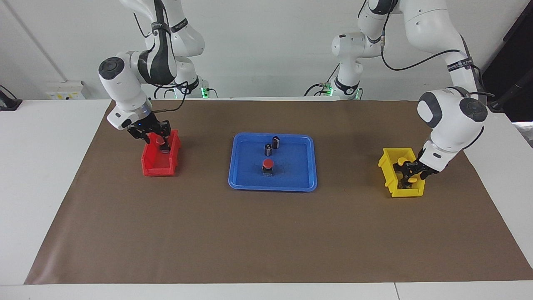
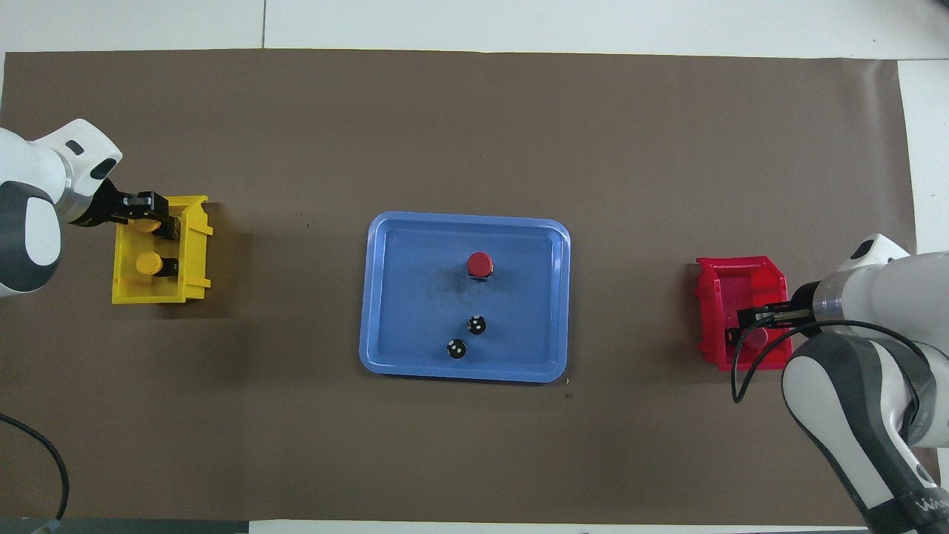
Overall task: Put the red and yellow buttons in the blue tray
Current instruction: 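Grasp a yellow button with the left gripper while the right gripper grasps red, then place the yellow button in the tray while the right gripper lifts red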
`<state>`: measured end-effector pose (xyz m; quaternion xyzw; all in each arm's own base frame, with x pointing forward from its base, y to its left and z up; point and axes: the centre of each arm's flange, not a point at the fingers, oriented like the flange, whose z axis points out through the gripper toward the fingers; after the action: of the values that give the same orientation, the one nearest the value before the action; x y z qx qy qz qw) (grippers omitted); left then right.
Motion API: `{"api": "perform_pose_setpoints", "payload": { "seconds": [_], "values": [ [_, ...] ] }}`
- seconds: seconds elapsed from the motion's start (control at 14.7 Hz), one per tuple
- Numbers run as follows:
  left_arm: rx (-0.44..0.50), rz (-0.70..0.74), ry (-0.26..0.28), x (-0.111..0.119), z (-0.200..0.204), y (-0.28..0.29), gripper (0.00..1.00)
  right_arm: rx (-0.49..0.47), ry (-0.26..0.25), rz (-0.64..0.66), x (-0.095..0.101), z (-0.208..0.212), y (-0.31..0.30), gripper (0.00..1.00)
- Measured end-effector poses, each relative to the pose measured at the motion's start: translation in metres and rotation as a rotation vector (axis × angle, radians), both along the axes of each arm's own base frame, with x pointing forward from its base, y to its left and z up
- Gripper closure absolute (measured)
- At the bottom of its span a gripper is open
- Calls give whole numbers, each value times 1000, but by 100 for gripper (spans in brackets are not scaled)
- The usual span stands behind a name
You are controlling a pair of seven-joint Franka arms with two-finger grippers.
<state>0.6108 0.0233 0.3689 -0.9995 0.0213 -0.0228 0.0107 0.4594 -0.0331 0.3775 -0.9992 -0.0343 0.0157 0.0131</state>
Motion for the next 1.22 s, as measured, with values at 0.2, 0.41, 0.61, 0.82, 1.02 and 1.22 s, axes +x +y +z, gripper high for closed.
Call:
{"api": "perform_pose_setpoints", "payload": {
  "seconds": [0.2, 0.41, 0.61, 0.82, 1.02, 1.22],
  "values": [
    [0, -1, 0, -1, -1, -1, 41, 0, 6, 4, -1, -6, 0, 34],
    [0, 0, 5, -2, -4, 0, 59, -1, 1, 5, -4, -13, 0, 36],
    [-2, 0, 33, 1, 10, -1, 59, -1, -3, 4, -8, -21, 0, 36],
    [-9, -2, 73, 16, 93, -11, 59, -1, 5, 6, -11, -26, 2, 36],
    [-28, 51, 53, 11, 145, -106, 59, -1, 2, 14, -17, -36, 2, 36],
    [-41, 58, 47, -38, 105, -276, 59, -1, 8, 17, -19, -39, 2, 42]
  ]
}}
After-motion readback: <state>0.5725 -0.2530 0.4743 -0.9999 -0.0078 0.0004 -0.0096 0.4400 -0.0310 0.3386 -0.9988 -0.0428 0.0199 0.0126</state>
